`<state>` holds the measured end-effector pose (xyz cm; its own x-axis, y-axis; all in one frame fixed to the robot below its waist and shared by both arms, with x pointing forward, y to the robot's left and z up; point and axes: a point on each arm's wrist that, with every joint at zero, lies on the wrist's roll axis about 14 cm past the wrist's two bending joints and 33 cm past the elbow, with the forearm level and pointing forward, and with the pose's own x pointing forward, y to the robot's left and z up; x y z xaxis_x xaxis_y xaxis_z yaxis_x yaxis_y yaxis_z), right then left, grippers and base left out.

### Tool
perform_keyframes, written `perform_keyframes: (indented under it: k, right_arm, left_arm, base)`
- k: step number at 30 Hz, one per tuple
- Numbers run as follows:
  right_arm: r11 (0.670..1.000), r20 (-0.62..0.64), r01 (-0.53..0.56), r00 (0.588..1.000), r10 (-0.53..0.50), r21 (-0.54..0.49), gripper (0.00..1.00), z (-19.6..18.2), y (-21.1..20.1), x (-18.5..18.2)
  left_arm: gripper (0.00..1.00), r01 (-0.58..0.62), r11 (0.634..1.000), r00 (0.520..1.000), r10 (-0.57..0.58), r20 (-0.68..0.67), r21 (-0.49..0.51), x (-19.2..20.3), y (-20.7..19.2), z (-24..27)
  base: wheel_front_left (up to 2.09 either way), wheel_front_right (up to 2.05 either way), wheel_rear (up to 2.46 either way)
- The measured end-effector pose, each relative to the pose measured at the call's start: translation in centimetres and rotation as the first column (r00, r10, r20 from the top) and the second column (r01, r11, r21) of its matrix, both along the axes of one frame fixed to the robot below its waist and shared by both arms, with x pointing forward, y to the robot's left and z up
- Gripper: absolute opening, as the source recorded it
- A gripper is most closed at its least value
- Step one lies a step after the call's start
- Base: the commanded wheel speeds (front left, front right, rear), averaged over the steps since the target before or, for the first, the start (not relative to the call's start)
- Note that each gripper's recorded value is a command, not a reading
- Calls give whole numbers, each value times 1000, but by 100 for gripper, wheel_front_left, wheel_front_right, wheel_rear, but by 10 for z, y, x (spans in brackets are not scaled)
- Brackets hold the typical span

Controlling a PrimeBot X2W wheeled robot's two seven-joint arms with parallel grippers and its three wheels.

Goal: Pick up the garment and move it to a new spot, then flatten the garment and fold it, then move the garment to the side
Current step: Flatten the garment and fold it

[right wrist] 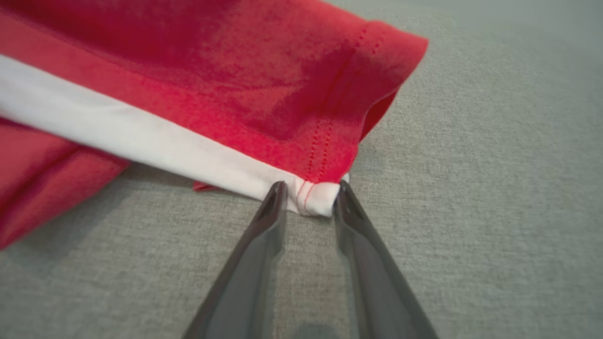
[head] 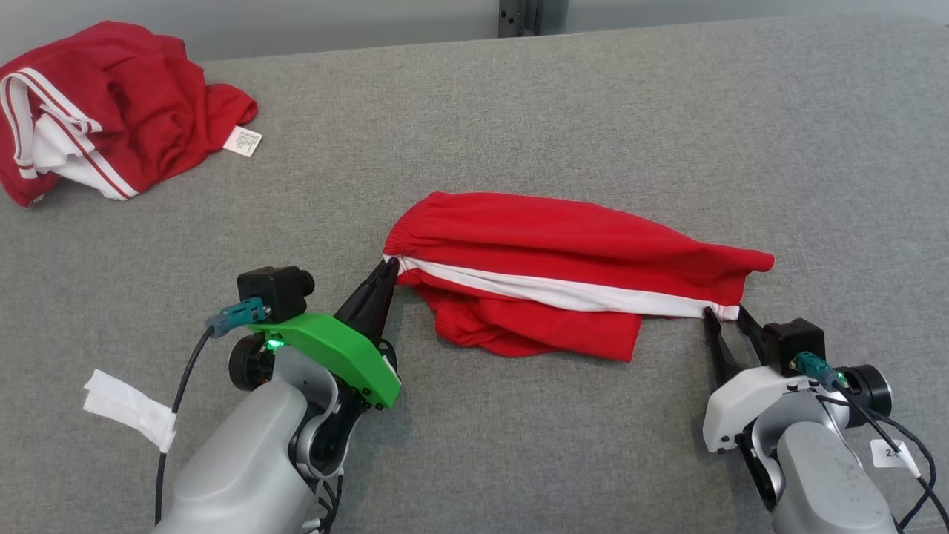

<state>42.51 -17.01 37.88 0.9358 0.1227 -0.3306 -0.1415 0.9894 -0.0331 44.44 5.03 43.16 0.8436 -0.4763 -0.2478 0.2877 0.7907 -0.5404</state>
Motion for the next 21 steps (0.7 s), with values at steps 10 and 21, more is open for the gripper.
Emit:
perform_keyframes:
  k: [10, 21]
  right_arm:
    - [1000, 23, 11, 1000, -12, 24, 0, 7, 0, 6]
    - [970, 293, 25, 951, -97, 241, 0, 98, 5, 21]
  left_arm:
    - [0, 2, 1000, 1000, -2, 11, -5, 2, -1, 3]
    - [0, -54, 990, 989, 70, 129, -127, 12, 3, 47]
  base:
    - [0, 0, 0]
    - [0, 0, 0]
